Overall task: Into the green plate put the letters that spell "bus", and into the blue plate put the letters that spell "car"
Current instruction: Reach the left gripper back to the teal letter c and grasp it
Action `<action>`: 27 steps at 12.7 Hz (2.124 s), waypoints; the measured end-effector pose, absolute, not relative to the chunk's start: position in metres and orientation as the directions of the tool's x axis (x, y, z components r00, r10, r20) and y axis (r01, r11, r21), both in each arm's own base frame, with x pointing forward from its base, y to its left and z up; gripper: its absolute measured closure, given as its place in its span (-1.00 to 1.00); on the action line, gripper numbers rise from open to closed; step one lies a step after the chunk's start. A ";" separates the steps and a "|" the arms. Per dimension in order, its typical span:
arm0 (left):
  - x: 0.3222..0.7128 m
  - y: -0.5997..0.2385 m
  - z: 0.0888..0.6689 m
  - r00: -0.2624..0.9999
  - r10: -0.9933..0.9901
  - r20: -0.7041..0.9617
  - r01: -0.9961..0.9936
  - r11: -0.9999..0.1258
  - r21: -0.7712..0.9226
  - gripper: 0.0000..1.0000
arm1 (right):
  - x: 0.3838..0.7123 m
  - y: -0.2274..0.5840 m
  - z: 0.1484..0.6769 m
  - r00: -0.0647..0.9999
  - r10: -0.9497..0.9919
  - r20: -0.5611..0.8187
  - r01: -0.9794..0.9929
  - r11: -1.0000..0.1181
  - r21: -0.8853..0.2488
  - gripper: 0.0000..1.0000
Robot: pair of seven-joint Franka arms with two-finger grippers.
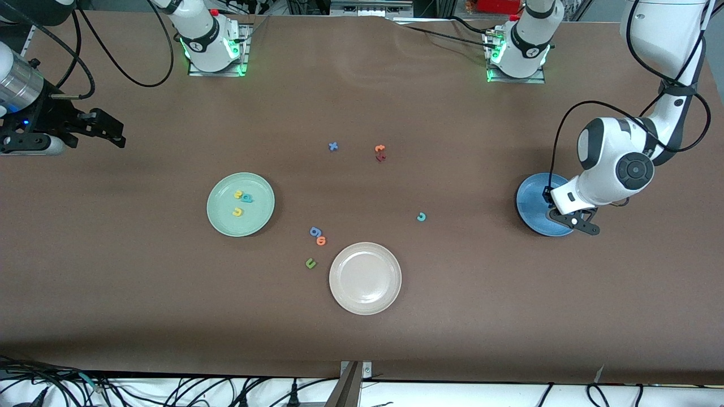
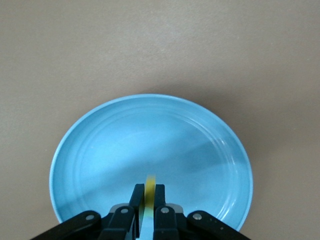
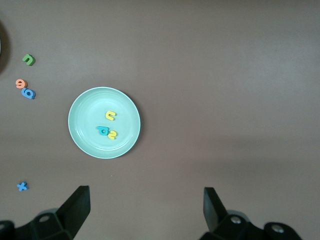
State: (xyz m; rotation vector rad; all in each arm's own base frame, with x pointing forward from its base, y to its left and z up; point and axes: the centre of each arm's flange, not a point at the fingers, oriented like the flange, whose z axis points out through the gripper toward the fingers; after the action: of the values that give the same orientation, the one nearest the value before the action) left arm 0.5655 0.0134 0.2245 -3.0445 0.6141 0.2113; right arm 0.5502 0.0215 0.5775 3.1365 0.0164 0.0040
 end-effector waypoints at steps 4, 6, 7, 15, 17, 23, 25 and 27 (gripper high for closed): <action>0.566 -0.004 0.225 0.929 -0.344 -0.136 -0.348 -0.938 -0.006 -0.06 | 0.547 0.007 0.577 1.000 -0.008 -0.027 -0.008 -1.000 0.008 -1.00; 0.564 -0.045 0.225 0.955 -0.268 -0.129 -0.272 -0.962 -0.012 -0.51 | 0.546 0.003 0.579 0.999 0.008 -0.038 0.008 -1.000 0.008 -1.00; 0.561 -0.078 0.226 0.967 -0.221 -0.123 -0.225 -0.974 -0.017 -0.57 | 0.544 -0.002 0.578 0.999 0.001 -0.052 0.002 -1.000 0.007 -1.00; 0.555 -0.274 0.232 0.999 -0.020 -0.036 -0.020 -1.000 -0.015 -0.52 | 0.543 -0.008 0.578 0.998 -0.002 -0.063 -0.001 -1.000 0.006 -1.00; 0.558 -0.301 0.218 0.999 -0.035 -0.035 -0.035 -0.999 -0.008 -0.49 | 0.543 -0.008 0.578 0.998 -0.002 -0.062 -0.001 -1.000 0.006 -1.00; 0.558 -0.335 0.195 0.966 -0.254 0.045 -0.255 -0.966 0.034 -0.44 | 0.543 -0.007 0.581 0.998 0.002 -0.056 0.002 -1.000 0.006 -1.00; 0.556 -0.337 0.193 0.937 -0.347 0.048 -0.349 -0.937 0.031 -0.44 | 0.543 -0.006 0.583 0.999 0.004 -0.053 0.005 -1.000 0.006 -1.00; 0.555 -0.336 0.188 0.917 -0.397 0.043 -0.399 -0.917 0.027 -0.44 | 0.543 -0.005 0.583 0.999 0.006 -0.053 0.006 -1.000 0.006 -1.00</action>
State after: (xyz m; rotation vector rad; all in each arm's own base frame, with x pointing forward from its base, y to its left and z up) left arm 0.5555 -0.3364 0.1884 -3.1099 0.6459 -0.0585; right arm 0.5433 -0.0053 0.5826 3.1340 0.0091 -0.0832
